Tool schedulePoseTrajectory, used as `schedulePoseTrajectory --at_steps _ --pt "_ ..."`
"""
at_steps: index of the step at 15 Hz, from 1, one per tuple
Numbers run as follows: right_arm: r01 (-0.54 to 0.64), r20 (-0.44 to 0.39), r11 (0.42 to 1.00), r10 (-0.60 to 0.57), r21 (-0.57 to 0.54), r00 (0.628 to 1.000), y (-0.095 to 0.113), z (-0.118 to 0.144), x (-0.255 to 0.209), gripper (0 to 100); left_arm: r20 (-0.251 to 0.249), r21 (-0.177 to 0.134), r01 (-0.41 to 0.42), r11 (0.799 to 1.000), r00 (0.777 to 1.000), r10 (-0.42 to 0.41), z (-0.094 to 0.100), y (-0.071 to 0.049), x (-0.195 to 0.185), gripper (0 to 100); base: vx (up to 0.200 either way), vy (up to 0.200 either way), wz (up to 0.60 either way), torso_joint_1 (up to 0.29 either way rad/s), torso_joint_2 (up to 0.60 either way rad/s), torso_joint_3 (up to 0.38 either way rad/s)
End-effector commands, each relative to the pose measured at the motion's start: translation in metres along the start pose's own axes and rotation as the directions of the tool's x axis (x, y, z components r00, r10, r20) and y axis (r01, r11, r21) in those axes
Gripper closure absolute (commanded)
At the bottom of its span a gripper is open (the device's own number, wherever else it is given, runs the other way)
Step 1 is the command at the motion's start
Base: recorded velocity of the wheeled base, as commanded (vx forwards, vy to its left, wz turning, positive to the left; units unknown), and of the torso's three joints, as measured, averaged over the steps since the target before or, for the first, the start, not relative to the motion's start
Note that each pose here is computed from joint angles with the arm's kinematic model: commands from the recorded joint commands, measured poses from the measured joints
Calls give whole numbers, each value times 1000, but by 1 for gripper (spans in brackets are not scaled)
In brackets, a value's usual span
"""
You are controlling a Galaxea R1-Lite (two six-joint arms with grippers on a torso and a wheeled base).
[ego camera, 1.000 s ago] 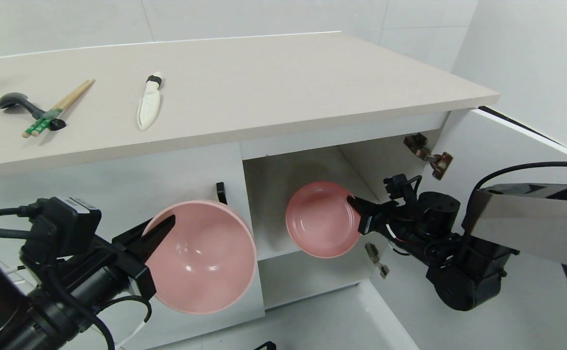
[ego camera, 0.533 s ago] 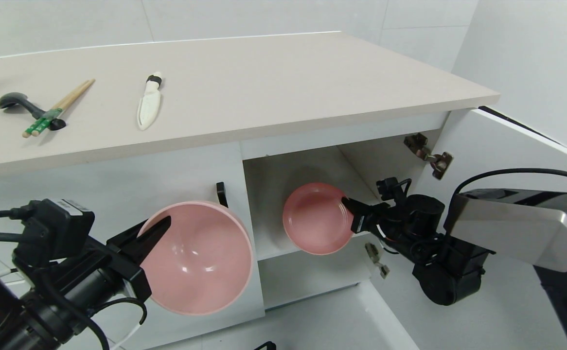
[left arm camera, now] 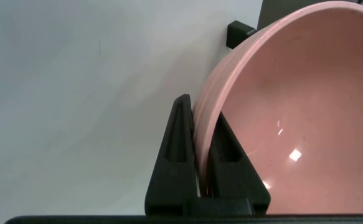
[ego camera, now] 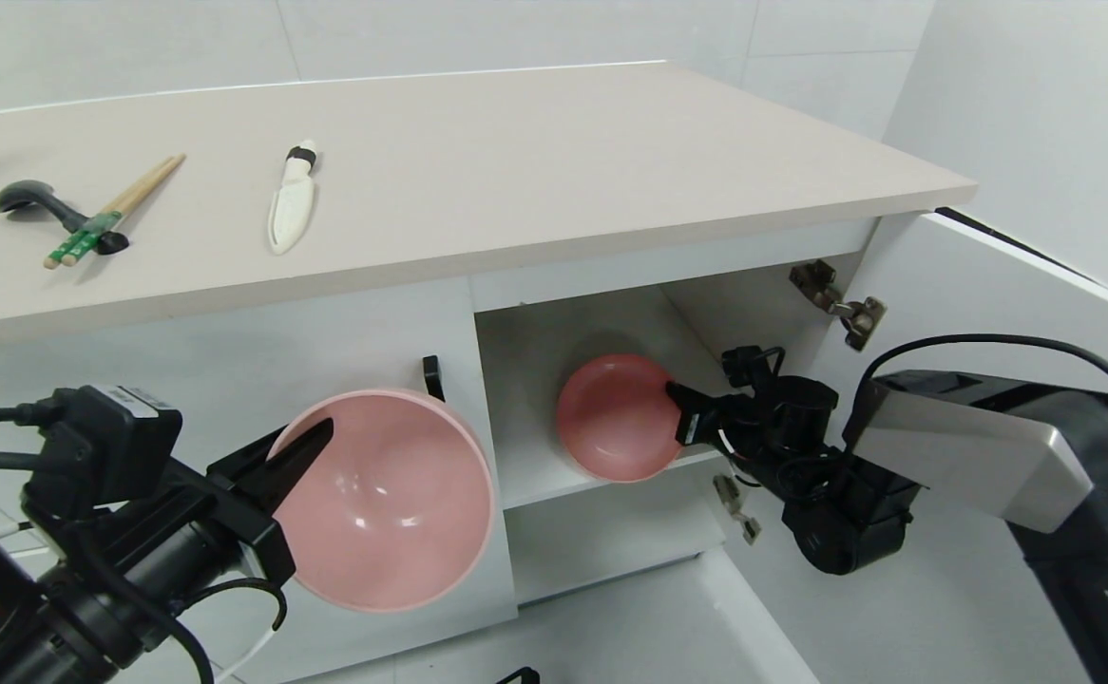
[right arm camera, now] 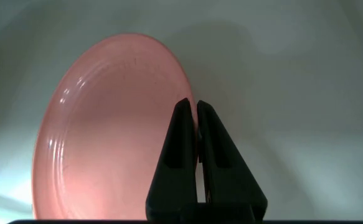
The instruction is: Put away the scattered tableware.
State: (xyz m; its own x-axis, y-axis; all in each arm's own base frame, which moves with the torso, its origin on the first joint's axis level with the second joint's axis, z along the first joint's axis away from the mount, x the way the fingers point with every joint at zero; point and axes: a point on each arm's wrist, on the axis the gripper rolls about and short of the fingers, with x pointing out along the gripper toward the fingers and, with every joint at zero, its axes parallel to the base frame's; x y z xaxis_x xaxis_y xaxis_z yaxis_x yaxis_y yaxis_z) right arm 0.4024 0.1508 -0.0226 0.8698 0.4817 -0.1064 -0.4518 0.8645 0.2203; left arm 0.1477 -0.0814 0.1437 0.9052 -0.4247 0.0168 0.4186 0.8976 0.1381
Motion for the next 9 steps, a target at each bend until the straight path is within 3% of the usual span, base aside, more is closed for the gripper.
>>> schedulePoseTrajectory --at_steps 1,9 --pt "-2 16 1000 2 4 1000 -1 1 7 100 0 0 0 1000 1000 0 0 0 0 100 0 0 0 0 0 0" --pt "9 21 1000 -10 21 1000 -9 1 32 100 -4 -3 1 1000 1000 -1 -1 0 1 100 0 0 0 0 0 0"
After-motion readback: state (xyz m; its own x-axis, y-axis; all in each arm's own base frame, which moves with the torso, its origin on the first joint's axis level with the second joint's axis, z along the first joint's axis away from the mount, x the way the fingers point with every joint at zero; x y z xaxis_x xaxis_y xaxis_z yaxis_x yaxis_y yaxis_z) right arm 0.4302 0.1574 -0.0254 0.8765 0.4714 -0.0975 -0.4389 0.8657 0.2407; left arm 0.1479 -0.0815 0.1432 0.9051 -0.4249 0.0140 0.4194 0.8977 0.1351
